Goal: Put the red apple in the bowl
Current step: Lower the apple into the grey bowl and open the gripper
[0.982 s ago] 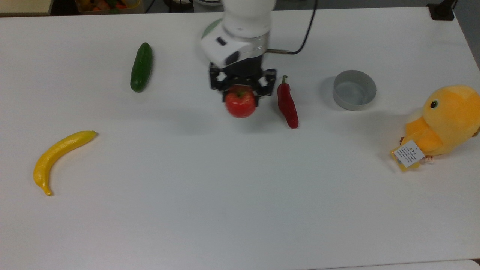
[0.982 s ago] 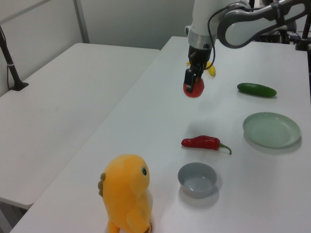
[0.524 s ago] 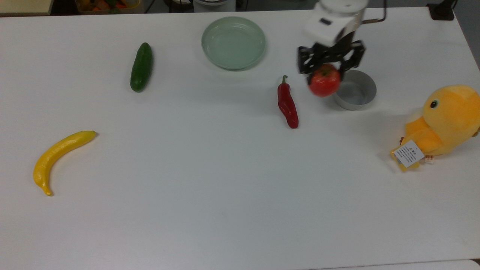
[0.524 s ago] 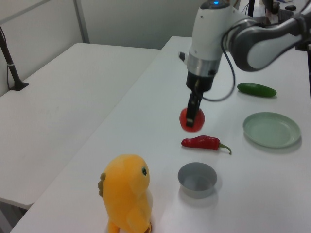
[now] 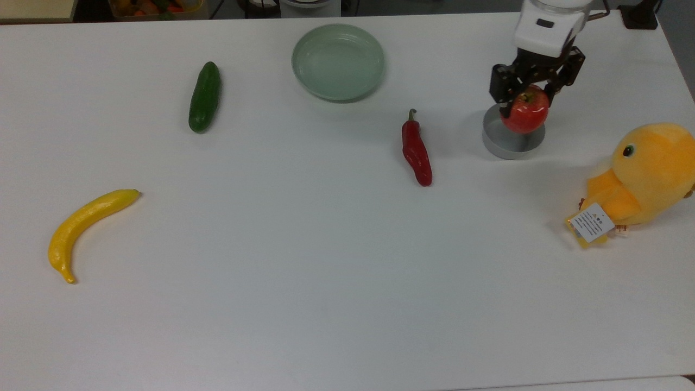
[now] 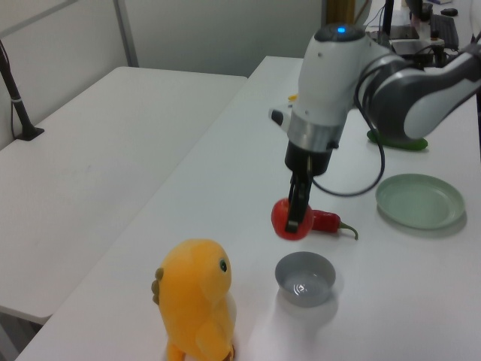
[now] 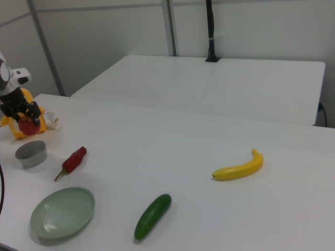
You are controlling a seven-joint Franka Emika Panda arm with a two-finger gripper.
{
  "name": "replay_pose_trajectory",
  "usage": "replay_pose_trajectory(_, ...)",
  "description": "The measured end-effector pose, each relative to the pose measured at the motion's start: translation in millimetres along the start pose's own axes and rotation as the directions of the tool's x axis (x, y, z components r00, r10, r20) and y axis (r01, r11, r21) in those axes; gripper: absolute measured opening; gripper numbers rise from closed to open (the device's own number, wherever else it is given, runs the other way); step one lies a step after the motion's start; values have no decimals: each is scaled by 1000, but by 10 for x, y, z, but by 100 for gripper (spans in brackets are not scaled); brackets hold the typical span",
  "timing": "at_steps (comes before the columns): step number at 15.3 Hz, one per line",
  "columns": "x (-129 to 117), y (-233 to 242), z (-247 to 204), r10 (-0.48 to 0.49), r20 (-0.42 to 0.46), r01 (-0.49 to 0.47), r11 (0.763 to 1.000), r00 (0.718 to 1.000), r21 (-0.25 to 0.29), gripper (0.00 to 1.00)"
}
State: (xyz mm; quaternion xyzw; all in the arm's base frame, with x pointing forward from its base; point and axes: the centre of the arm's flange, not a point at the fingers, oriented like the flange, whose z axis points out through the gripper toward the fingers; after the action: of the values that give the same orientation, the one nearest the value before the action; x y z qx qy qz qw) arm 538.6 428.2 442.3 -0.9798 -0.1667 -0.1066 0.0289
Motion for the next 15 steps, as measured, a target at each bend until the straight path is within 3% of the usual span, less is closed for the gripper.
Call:
replay_pose_trajectory(4,-155,-406,276,-67,25,67,998,997,-2,75)
replay_pose_trajectory(7,-215,-465,590,-78,48,80,996,996,-45,75)
replay_pose_trajectory(11,-227,-476,759,-79,55,82,996,995,-47,76)
replay_pose_trajectory(14,-214,-472,750,-80,51,83,995,995,-49,100)
replay_pose_trajectory(15,-197,-461,735,-79,47,81,995,996,-50,100)
